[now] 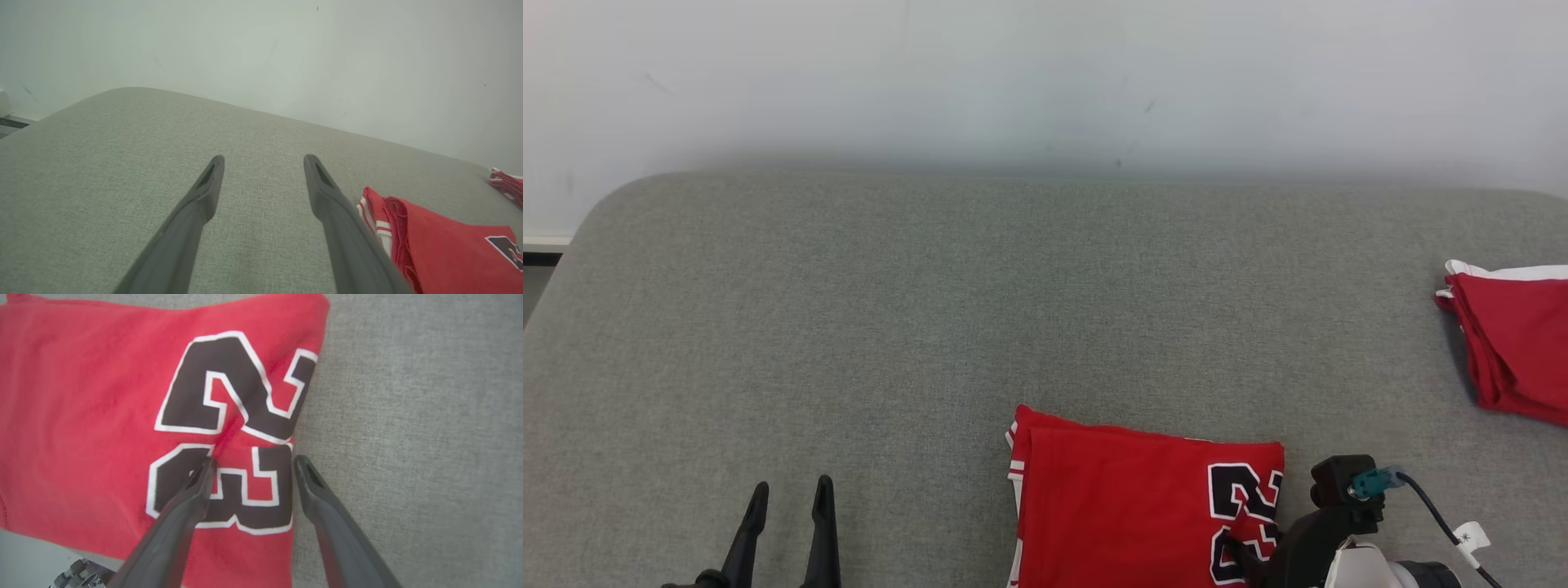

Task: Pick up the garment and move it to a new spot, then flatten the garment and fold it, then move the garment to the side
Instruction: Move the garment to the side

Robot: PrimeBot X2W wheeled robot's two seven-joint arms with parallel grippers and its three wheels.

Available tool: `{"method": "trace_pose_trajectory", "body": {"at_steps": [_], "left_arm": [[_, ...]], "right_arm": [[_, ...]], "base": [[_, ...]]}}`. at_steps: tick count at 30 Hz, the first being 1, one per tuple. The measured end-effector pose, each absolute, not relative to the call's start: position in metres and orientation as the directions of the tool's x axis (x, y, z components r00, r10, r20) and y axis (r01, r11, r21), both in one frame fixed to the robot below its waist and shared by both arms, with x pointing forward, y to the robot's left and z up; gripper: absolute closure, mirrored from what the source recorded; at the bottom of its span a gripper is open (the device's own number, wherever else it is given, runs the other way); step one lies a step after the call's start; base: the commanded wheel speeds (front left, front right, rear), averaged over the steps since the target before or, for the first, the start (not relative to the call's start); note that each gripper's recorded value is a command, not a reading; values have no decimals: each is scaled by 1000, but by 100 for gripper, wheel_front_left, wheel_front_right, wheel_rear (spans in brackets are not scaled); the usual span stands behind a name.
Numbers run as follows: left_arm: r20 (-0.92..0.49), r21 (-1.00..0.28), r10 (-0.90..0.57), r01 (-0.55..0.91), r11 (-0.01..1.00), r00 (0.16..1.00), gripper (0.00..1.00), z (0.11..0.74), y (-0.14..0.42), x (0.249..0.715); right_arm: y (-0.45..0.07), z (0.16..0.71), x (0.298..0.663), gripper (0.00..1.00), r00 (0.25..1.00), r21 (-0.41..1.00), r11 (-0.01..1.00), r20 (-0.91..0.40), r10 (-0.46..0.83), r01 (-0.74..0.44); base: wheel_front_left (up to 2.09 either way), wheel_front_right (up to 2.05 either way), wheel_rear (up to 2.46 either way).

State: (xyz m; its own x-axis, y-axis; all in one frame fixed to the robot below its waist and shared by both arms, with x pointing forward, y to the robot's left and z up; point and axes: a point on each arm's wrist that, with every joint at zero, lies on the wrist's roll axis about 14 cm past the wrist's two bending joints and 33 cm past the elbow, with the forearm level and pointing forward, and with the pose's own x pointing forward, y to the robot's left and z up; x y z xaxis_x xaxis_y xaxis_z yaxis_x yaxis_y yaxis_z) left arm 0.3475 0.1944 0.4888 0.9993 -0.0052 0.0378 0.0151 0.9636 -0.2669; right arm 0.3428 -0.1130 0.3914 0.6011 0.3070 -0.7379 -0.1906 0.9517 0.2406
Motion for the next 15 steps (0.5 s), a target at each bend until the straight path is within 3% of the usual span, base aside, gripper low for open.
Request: {"method": "trace_pose_trajectory", "body": {"at_steps": [10,11,13,14,15], "left_arm": [[23,-272,13,-6,962,1000,0,485,200,343],[24,-272,14,-7,962,1000,0,485,201,343],[24,-272,15,-8,962,1000,0,485,201,342],[24,-271,15,-8,962,1000,0,485,201,342],[24,-272,15,-7,962,1000,0,485,201,342]], "right_arm": [[-102,379,343,0,555,196,949,-775,304,-246],[-102,378,343,24,554,194,950,-776,302,-246],[-104,377,343,85,551,188,951,-780,296,-244],[-105,378,343,100,554,182,952,-780,292,-245],[-106,378,343,100,557,173,954,-780,285,-246]], "base": [[0,0,0],[0,0,0],[0,0,0],[0,0,0],[0,0,0]]}}
